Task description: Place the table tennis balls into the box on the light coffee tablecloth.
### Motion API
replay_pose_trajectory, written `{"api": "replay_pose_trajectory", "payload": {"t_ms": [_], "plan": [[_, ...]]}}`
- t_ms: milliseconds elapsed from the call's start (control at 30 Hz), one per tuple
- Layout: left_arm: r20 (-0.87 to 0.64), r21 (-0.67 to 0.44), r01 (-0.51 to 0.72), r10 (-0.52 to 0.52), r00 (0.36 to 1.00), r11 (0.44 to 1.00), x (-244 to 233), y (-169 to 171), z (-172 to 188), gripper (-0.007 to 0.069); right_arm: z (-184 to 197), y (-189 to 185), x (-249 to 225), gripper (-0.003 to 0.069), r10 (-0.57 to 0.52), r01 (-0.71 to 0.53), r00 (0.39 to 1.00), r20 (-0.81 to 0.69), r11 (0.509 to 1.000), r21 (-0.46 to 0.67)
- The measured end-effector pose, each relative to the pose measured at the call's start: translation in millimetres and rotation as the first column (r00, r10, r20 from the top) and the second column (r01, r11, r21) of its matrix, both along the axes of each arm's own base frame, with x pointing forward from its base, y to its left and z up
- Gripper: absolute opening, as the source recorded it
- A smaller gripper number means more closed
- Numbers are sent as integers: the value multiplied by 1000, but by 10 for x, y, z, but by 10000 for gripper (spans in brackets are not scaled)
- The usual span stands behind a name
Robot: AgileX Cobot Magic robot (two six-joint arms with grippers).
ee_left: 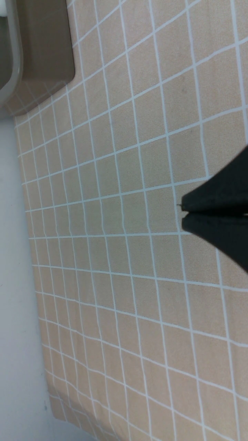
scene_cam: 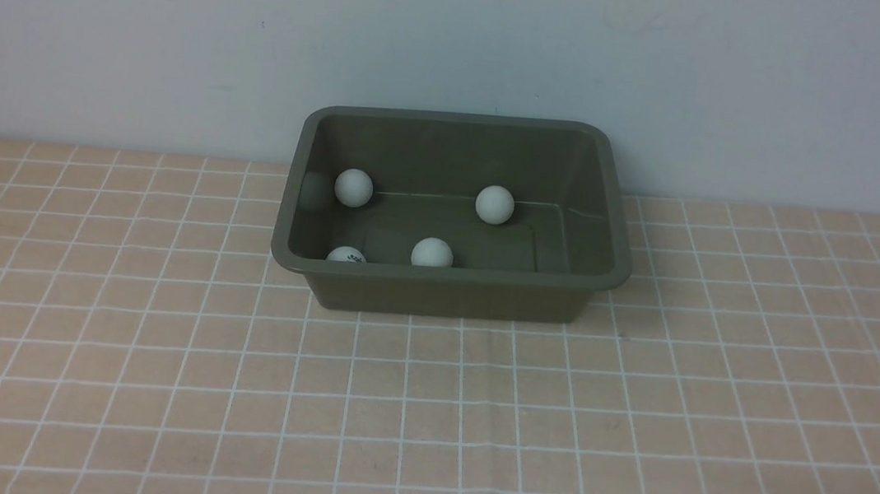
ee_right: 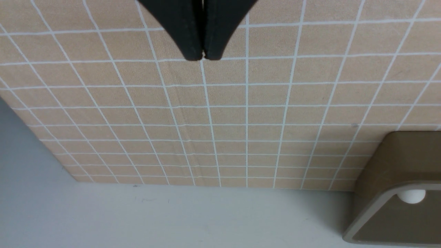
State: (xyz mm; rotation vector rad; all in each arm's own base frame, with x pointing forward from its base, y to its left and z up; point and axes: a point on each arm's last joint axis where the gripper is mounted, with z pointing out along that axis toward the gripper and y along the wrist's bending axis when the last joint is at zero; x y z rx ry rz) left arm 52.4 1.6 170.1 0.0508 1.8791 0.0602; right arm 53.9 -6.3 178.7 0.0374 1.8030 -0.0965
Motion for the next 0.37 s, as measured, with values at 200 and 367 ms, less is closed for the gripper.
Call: {"api": "replay_pose_trajectory", "payload": {"t_ms": [200,367], "plan": [[0,-4,-1,1,1000,1000,0,0,0,-69,0,0,0,-14,0,0,1000,0,1000,1],[0,-7,-2,2,1000,1000,0,0,0,-69,0,0,0,-14,0,0,1000,0,1000,1]]}}
